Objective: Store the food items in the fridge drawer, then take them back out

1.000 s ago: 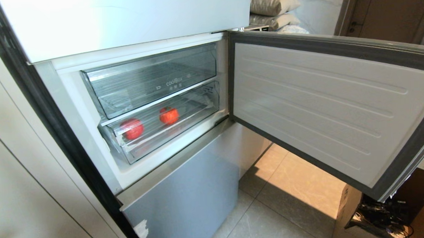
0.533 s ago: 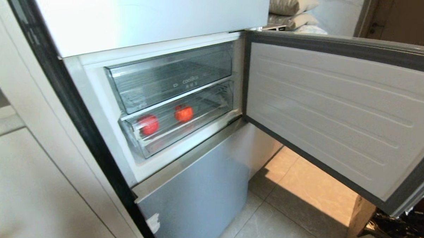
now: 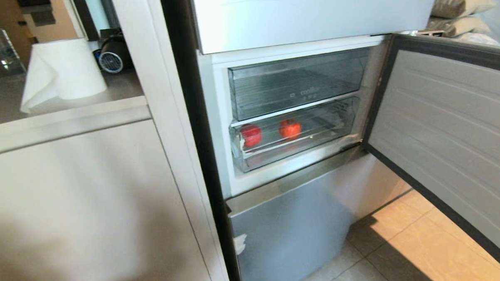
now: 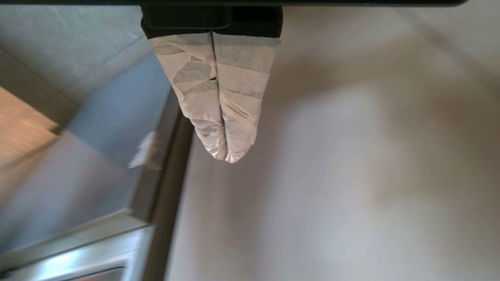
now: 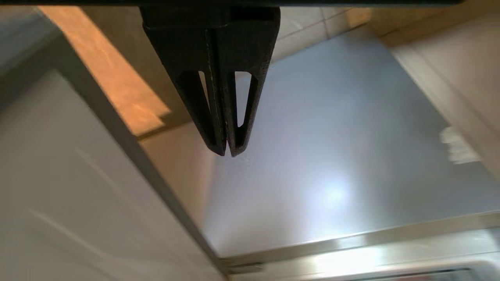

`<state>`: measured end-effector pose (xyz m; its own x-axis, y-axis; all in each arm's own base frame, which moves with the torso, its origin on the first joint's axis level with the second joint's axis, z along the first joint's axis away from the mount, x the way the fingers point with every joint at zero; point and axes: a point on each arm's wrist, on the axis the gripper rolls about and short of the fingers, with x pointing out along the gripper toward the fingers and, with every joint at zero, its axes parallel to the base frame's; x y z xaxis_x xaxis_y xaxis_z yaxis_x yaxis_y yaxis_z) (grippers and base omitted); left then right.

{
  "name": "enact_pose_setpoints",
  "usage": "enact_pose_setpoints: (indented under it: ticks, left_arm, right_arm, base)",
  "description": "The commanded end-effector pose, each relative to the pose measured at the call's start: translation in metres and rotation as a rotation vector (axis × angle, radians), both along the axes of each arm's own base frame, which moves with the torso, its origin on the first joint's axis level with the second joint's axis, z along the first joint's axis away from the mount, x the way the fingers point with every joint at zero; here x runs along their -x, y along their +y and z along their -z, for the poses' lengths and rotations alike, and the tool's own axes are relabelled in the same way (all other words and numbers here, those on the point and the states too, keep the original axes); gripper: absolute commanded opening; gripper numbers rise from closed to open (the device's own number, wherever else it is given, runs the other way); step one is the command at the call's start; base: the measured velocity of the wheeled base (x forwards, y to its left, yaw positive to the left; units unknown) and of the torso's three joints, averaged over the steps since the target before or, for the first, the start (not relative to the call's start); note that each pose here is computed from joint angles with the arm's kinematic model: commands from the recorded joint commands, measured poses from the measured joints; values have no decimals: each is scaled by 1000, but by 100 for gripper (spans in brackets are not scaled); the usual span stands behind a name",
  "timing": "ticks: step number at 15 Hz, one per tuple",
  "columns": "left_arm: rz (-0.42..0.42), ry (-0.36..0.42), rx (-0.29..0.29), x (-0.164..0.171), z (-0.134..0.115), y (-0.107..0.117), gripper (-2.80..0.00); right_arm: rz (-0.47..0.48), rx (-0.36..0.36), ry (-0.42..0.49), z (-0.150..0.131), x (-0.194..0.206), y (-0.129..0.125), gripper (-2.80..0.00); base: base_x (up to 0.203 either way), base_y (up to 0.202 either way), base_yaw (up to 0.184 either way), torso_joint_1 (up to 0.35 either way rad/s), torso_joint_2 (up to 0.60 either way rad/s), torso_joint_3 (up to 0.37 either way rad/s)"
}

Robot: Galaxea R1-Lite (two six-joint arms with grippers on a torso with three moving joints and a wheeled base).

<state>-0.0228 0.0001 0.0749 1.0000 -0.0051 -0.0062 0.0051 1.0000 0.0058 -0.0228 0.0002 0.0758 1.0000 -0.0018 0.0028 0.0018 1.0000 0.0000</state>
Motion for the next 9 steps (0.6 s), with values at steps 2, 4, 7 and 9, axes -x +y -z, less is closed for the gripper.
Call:
enact_pose_setpoints:
  ticks: [2,4,7,9]
  left_arm:
    - [0,0,0,0,0,0,-280]
    - [-1,0,0,0,0,0,-280]
    - [0,0,0,0,0,0,-280]
    - [1,0,0,0,0,0,-280]
  right_arm:
    - [0,0,1,0,0,0,-280]
    - [0,0,3,0,0,0,-280]
    - [0,0,3,0,0,0,-280]
    - [0,0,1,0,0,0,-280]
  base:
    - [2,-9,175,0,3,3]
    - [2,-8,175,3,2,0]
    - [0,-7,171,-2,2,2]
    - [-1,-10,174,1,3,2]
